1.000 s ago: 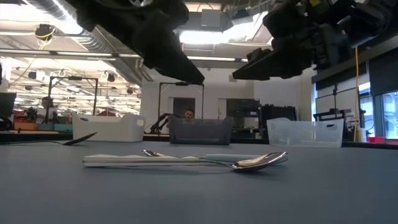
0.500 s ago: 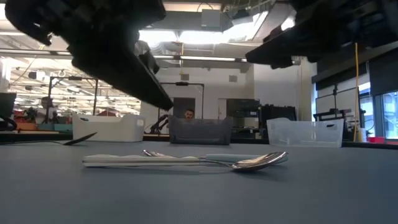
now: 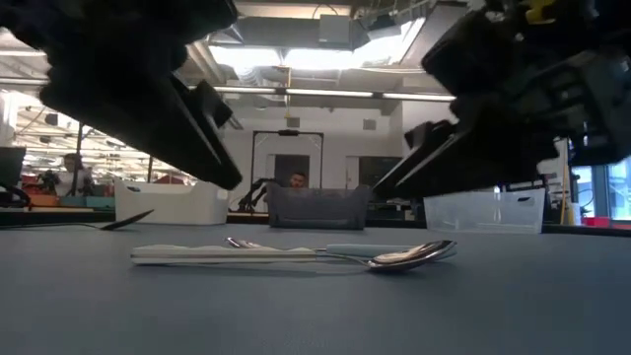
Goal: Sort silverware by color (type)
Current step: Put the bottom middle sky blue spoon into the black bin
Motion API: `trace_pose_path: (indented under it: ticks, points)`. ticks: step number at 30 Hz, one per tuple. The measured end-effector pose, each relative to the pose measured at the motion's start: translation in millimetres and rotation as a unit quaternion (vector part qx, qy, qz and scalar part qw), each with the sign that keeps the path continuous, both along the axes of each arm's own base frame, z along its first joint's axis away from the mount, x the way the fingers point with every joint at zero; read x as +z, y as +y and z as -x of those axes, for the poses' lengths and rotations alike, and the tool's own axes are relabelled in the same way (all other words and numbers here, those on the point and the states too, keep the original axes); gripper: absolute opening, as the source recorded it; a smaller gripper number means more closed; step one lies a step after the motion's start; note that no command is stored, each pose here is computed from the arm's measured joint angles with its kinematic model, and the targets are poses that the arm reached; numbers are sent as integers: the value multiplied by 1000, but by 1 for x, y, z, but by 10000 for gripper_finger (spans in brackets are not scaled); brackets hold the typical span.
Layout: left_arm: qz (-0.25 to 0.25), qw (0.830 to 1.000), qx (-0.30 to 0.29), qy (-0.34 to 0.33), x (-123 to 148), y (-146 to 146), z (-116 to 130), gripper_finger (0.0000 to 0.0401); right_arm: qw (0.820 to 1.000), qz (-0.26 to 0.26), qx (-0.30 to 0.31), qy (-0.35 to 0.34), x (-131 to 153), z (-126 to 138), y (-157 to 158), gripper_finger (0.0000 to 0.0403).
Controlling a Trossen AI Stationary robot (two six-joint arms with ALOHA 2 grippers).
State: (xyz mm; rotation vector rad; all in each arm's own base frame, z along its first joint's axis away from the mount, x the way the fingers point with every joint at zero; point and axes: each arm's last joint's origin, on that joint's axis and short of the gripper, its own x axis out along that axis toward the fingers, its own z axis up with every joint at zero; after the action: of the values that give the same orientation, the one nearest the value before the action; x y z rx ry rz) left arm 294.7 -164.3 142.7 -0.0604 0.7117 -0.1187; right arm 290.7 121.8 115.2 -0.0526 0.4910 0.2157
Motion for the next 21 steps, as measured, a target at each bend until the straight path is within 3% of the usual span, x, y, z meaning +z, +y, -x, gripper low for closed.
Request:
trace_pose_path:
  ticks: [7,10,14,17,21]
  points:
    - [-1,1000,-8,-1,0,-6,3,126,1000,18,-15,18,-15,-27,9,175]
    - [0,1000,-9,-1,0,-7,4,126,997,34,-49,41,-21,-34,4,175]
    - [-1,1000,-5,-1,0,-7,4,126,996,10,-55,69,-26,-41,-4,164]
    - [-1,1000,-4,-1,0,-7,4,126,995,-13,-54,86,-30,-43,-10,129]
    - [-5,1000,0,-3,0,-7,4,126,994,-7,-55,92,-31,-44,-15,50]
